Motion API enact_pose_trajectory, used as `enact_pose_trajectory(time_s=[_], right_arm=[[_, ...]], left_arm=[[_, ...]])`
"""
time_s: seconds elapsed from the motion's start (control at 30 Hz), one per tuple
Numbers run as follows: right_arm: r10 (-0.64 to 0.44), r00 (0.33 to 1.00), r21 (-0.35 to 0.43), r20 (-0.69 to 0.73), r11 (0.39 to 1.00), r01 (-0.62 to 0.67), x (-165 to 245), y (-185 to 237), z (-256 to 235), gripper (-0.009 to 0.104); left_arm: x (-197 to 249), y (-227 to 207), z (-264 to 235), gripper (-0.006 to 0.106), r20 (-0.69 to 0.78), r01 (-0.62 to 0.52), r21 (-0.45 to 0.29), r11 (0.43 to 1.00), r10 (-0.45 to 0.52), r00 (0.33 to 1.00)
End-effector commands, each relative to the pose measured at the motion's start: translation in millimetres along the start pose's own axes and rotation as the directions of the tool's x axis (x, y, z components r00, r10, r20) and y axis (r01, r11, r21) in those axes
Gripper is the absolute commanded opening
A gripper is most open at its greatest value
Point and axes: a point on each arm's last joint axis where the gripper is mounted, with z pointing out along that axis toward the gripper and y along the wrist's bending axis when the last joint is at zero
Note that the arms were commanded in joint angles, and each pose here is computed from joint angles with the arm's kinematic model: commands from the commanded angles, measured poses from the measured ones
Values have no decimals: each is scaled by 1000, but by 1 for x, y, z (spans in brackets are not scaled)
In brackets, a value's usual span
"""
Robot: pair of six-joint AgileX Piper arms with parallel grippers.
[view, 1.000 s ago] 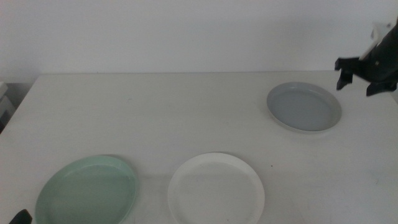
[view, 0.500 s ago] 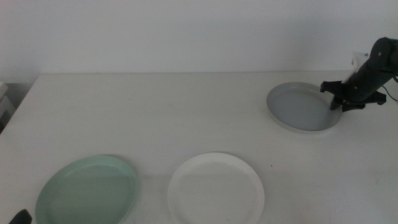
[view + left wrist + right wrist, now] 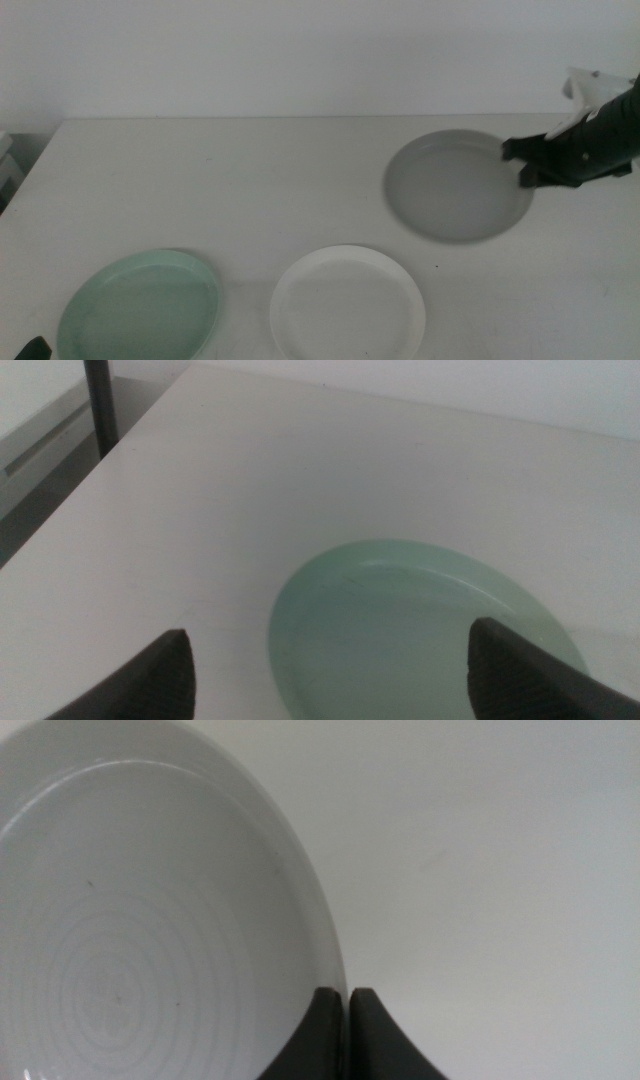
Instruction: Stack the three bowls on top of each other.
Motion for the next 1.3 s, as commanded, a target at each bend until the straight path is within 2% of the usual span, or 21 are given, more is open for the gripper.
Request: enact_pose_trajectory(time_s=[0.0, 0.13, 0.27, 0.43, 0.97, 1.13, 1.27], right_arm=[[-61, 991, -61, 116, 996, 69, 12, 26, -41, -1], [-143, 984, -141, 106, 977, 157, 50, 63, -60, -1], [-202, 974, -193, 107, 956, 220, 75, 86, -57, -1], [-270, 956, -208, 115, 935, 289, 94, 100, -35, -1], [-329, 944, -193, 39, 924, 330, 109, 111, 11, 0], [-329, 944, -193, 40, 924, 330, 109, 111, 12, 14], [-330, 942, -201, 62, 920, 335, 107, 112, 0, 36]], left_arm=[[-8, -2, -2, 105, 87, 8, 28, 1000, -11, 996], [-8, -2, -2, 105, 87, 8, 28, 1000, -11, 996], [-8, -2, -2, 105, 87, 8, 28, 1000, -11, 996], [-8, -2, -2, 105, 87, 8, 28, 1000, -11, 996], [-8, -2, -2, 105, 87, 8, 28, 1000, -11, 996], [-8, -2, -2, 105, 87, 8, 28, 1000, -11, 996], [-8, -2, -2, 105, 87, 8, 28, 1000, -11, 996]])
